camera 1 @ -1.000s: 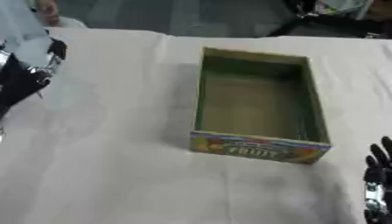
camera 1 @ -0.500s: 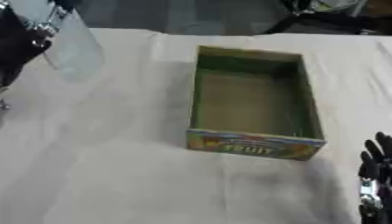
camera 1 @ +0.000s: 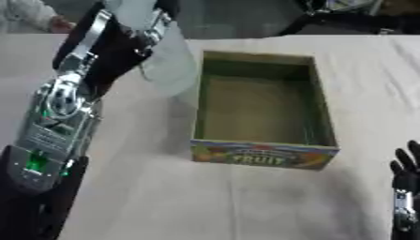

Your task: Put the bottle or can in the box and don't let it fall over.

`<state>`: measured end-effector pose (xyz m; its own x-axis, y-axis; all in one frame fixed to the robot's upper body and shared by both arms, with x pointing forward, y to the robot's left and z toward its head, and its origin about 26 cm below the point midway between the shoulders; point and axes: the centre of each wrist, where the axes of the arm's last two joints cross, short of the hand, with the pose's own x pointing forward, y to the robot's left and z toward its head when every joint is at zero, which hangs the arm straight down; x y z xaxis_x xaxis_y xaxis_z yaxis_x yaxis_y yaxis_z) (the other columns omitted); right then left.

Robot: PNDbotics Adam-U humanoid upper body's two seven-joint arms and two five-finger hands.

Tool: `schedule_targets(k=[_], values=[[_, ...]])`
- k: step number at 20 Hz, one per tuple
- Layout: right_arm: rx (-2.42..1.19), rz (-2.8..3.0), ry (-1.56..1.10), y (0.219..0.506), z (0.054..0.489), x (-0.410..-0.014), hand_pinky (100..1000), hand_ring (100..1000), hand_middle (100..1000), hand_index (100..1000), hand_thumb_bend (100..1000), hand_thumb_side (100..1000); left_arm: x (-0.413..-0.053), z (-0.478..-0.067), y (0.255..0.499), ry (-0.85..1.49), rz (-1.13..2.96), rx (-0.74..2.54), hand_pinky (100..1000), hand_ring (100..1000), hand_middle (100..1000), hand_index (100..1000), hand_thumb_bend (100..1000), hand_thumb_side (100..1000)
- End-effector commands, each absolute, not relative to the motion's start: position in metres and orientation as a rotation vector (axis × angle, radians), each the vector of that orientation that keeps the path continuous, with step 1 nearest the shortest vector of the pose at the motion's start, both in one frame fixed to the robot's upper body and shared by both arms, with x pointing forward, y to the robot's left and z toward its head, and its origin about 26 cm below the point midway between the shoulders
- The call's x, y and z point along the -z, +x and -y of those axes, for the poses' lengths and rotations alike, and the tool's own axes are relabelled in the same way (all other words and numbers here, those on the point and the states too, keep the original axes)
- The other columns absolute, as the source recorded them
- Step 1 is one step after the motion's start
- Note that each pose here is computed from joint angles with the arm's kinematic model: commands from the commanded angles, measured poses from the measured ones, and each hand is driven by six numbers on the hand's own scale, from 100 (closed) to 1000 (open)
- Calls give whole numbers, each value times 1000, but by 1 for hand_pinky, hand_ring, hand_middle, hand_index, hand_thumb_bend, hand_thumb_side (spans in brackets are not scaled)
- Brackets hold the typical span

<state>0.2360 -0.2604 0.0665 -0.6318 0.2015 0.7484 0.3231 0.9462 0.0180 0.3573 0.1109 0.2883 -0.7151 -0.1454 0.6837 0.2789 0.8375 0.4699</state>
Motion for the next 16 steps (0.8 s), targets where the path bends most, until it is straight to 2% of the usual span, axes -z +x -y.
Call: schedule_targets(k=[1, 6, 16], values=[[202, 2314, -363, 236, 266, -75, 1000, 1000, 1000, 1000, 100, 692, -290, -91, 356, -54, 2314, 746, 1000, 1000, 482, 346, 100, 672], [235, 2331, -345, 238, 271, -78, 1000, 1000, 1000, 1000, 100, 678, -277, -73, 360, 34, 2347, 727, 1000, 1000, 479, 344, 100, 672], [240, 2345, -311, 240, 272, -81, 1000, 1000, 1000, 1000, 100, 679, -265, -48, 368, 68, 2328, 741, 1000, 1000, 489, 354, 100, 672]])
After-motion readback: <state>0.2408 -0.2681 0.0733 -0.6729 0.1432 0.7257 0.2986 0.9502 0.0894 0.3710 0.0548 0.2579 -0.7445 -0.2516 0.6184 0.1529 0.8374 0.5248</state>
